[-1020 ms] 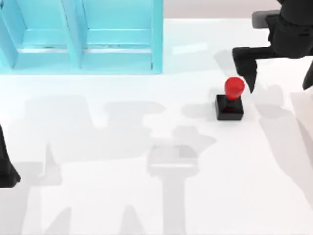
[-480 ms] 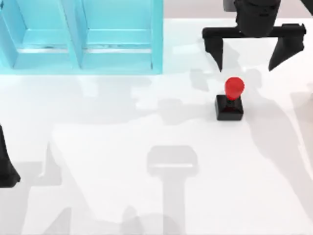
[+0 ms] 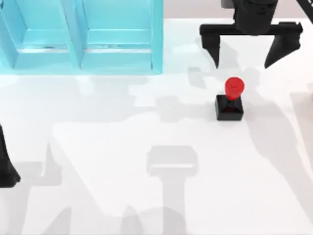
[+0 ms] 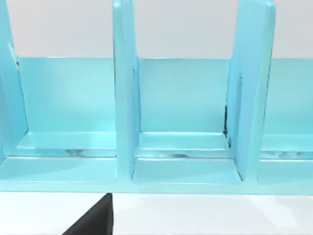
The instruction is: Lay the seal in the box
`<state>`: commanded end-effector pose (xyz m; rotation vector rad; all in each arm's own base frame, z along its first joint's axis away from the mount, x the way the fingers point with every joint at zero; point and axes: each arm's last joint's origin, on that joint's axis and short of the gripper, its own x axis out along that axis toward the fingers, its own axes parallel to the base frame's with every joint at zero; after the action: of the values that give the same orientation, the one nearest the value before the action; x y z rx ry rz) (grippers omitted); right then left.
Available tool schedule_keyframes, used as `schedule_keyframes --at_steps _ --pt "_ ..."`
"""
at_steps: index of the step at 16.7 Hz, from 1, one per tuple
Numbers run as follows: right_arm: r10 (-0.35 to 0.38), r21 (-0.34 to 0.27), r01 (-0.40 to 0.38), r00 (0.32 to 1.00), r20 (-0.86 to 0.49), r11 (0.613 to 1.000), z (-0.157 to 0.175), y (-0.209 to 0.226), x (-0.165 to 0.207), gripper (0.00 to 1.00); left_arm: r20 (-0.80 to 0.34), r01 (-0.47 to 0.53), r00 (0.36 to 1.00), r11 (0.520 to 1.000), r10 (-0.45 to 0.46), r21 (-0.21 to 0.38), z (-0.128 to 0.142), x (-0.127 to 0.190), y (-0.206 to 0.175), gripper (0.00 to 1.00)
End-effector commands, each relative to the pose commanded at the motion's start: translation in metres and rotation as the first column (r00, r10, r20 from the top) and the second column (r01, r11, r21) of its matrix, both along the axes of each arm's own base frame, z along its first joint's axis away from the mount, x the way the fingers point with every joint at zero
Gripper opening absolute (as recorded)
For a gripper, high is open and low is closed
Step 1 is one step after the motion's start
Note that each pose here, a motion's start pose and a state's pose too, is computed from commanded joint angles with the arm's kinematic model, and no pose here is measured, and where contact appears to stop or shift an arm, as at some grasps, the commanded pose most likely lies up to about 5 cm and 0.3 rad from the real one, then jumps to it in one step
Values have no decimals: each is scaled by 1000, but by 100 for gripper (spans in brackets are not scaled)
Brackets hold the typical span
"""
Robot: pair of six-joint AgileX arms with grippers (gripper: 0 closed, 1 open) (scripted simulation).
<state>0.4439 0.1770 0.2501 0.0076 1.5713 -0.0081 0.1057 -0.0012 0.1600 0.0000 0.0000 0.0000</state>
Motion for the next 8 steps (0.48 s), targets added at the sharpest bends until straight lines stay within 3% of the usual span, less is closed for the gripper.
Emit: schedule_keyframes --at_steps 8 --pt "0 4 0 1000 10 1000 -27 2 8 100 0 0 1000 1000 0 0 0 0 0 100"
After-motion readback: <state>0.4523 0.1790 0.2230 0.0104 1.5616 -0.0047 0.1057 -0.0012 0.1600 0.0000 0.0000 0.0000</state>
